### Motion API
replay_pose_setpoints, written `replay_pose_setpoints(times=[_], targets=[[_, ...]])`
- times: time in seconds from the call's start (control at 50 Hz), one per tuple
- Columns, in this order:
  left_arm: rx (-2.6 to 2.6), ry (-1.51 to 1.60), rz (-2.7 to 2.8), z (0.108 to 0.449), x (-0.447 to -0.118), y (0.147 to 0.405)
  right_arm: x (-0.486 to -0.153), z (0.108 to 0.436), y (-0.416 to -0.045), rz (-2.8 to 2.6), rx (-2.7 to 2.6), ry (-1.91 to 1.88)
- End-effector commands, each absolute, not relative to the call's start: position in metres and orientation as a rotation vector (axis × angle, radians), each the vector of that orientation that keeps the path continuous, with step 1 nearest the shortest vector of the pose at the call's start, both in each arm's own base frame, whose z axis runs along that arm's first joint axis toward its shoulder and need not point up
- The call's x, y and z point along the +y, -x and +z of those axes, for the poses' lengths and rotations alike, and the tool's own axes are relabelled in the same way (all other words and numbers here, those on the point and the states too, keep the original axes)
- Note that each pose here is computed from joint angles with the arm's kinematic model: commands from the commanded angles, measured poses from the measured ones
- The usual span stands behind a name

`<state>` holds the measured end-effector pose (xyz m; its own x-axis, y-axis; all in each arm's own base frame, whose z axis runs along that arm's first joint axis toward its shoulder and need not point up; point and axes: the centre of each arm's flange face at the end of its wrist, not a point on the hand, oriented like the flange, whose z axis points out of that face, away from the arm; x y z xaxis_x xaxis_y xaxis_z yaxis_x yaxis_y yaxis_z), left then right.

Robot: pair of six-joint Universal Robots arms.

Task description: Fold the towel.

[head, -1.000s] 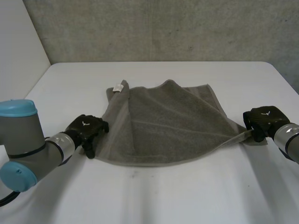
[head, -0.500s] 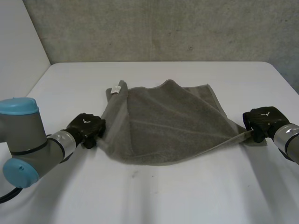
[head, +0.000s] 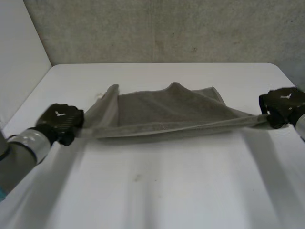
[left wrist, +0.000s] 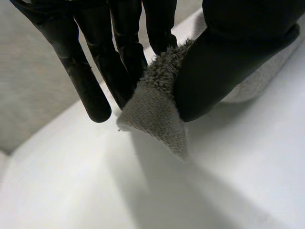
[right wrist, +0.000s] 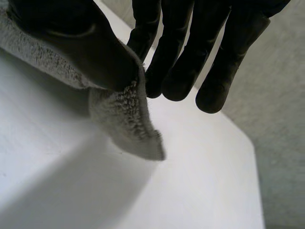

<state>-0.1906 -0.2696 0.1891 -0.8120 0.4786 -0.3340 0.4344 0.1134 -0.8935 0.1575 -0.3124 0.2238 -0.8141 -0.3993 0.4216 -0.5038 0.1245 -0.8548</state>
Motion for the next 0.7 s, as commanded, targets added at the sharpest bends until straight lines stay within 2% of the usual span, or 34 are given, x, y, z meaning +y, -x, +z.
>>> replay_pose_setpoints(times=[0.02,0.14,0.26,0.32,0.36,0.42,0.46,0.54,0.58,0.64,0.68,0.7], targets=[[-2.296,0.879,2.020,0.230,-0.236,0.168,-0.273,0.270,-0.158,1.769,-2.199,-1.023],[-2.328,0.865,1.997,0.240,-0.210,0.162,-0.245,0.281,-0.158,1.656,-2.163,-1.148],[-2.346,0.887,1.910,0.232,-0.203,0.166,-0.238,0.277,-0.158,1.562,-2.152,-1.244],[-2.383,0.894,1.817,0.217,-0.209,0.168,-0.244,0.269,-0.158,1.513,-2.136,-1.298],[-2.435,0.893,1.700,0.198,-0.223,0.169,-0.259,0.249,-0.160,1.438,-2.163,-1.363],[-2.450,0.903,1.660,0.190,-0.234,0.171,-0.271,0.241,-0.161,1.415,-2.180,-1.378],[-2.456,0.931,1.597,0.177,-0.254,0.179,-0.295,0.227,-0.161,1.387,-2.217,-1.381],[-2.441,0.958,1.576,0.166,-0.280,0.191,-0.318,0.215,-0.168,1.393,-2.214,-1.396],[-2.427,0.962,1.586,0.159,-0.306,0.199,-0.342,0.205,-0.185,1.449,-2.172,-1.404],[-2.430,0.952,1.599,0.155,-0.319,0.201,-0.354,0.200,-0.191,1.475,-2.154,-1.388],[-2.438,0.927,1.649,0.149,-0.346,0.207,-0.375,0.188,-0.199,1.504,-2.117,-1.349],[-2.438,0.927,1.649,0.149,-0.346,0.207,-0.375,0.188,-0.199,1.504,-2.117,-1.349]])
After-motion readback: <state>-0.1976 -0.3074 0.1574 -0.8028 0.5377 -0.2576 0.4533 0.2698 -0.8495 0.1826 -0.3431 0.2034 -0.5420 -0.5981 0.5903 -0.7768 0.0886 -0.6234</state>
